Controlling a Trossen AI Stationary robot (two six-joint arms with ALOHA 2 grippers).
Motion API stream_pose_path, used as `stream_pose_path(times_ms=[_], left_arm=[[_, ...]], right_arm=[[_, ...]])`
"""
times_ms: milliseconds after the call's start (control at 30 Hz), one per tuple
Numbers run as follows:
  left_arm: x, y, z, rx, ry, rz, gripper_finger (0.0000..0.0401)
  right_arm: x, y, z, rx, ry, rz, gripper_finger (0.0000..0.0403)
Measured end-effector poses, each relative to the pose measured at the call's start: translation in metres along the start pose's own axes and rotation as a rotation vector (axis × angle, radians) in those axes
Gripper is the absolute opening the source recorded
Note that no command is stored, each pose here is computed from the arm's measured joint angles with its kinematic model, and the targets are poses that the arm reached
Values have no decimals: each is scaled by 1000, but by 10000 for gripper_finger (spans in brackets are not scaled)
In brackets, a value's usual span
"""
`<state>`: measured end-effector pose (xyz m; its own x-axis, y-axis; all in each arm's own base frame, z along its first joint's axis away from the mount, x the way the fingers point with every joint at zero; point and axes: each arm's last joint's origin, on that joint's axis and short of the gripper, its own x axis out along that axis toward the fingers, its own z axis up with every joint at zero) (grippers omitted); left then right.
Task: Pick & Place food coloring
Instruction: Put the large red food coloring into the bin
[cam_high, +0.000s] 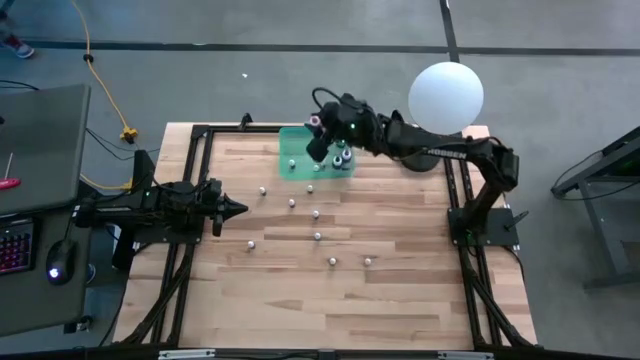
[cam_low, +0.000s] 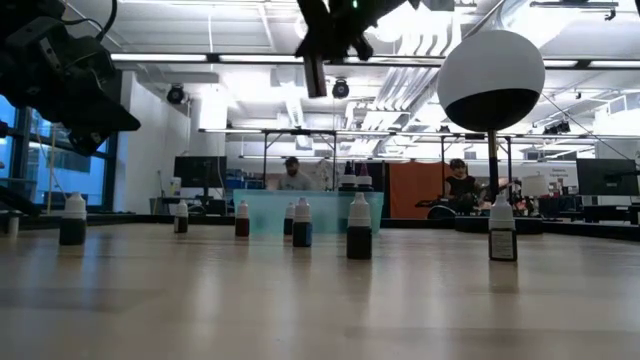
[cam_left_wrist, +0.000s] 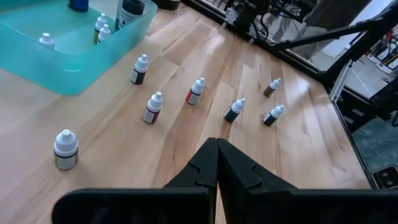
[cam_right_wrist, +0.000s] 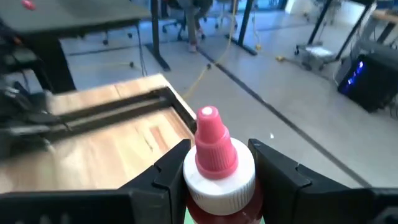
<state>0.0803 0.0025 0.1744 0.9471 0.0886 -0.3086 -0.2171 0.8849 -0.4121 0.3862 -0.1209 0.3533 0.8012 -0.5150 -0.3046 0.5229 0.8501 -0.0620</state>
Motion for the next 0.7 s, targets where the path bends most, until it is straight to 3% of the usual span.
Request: stream_pose_path(times_ms=[300, 567, 700], left_arm=[[0, 0, 0, 0, 0, -1, 0], [0, 0, 0, 0, 0, 0, 0], [0, 0, 0, 0, 0, 0, 0]], right_arm=[[24, -47, -53, 92, 113, -8, 138], [31, -54, -99, 178, 111, 23, 138], [31, -55, -117, 197, 127, -16, 138]])
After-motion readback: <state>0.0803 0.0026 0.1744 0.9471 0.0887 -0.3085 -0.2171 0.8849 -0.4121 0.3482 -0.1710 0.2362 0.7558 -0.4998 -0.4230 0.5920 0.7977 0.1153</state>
